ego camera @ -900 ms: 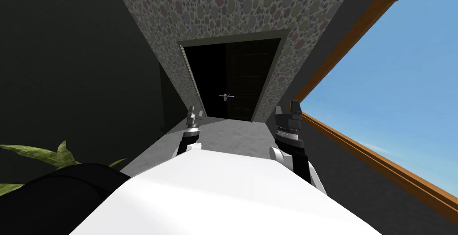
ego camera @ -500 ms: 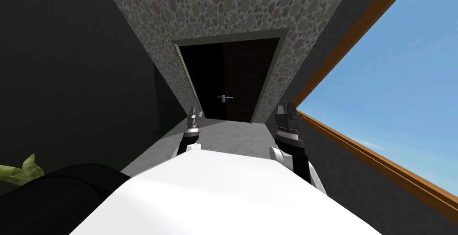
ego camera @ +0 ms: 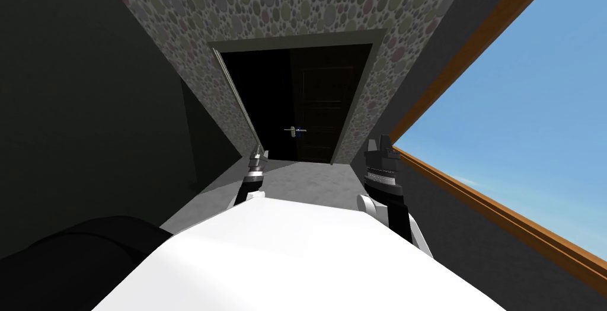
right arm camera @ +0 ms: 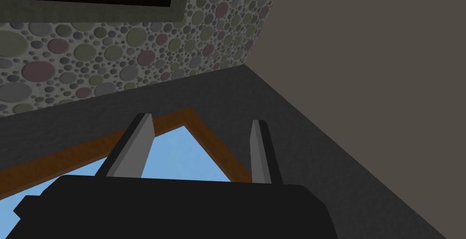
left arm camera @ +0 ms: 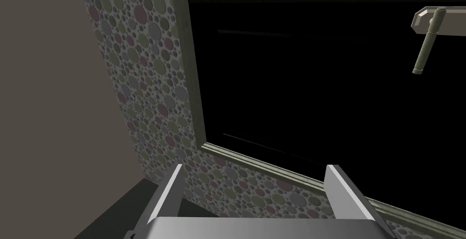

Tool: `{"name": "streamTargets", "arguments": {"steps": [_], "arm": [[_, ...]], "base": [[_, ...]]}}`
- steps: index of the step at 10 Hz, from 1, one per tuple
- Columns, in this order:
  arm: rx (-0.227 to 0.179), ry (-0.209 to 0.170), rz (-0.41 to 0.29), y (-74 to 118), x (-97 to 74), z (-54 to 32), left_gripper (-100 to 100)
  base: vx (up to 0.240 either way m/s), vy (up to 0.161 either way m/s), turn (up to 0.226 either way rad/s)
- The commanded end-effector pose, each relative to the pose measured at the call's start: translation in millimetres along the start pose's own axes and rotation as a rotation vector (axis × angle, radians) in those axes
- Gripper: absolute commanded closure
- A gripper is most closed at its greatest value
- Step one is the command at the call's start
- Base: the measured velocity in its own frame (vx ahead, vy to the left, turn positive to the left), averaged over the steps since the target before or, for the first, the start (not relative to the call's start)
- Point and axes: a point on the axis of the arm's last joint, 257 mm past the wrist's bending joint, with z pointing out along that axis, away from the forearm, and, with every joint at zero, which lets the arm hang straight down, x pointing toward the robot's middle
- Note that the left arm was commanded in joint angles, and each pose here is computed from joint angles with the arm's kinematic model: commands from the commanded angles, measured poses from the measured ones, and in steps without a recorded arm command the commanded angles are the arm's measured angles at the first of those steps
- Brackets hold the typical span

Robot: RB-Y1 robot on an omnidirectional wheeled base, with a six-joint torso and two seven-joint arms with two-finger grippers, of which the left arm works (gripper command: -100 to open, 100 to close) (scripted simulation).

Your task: Pull the door open

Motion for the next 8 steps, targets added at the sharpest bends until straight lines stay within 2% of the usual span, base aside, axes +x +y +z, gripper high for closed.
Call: {"name": "streamTargets", "arguments": {"steps": [1,8], "arm": [[-0.027,-0.003,0.007,11.7,-6.4,-3.3,-100],[-0.162,-0.038,0.039,68.7,-41.4,-23.0,-100]], "base": [[0.199,0.025,-0.113],[0.198,0.053,-0.138]]}}
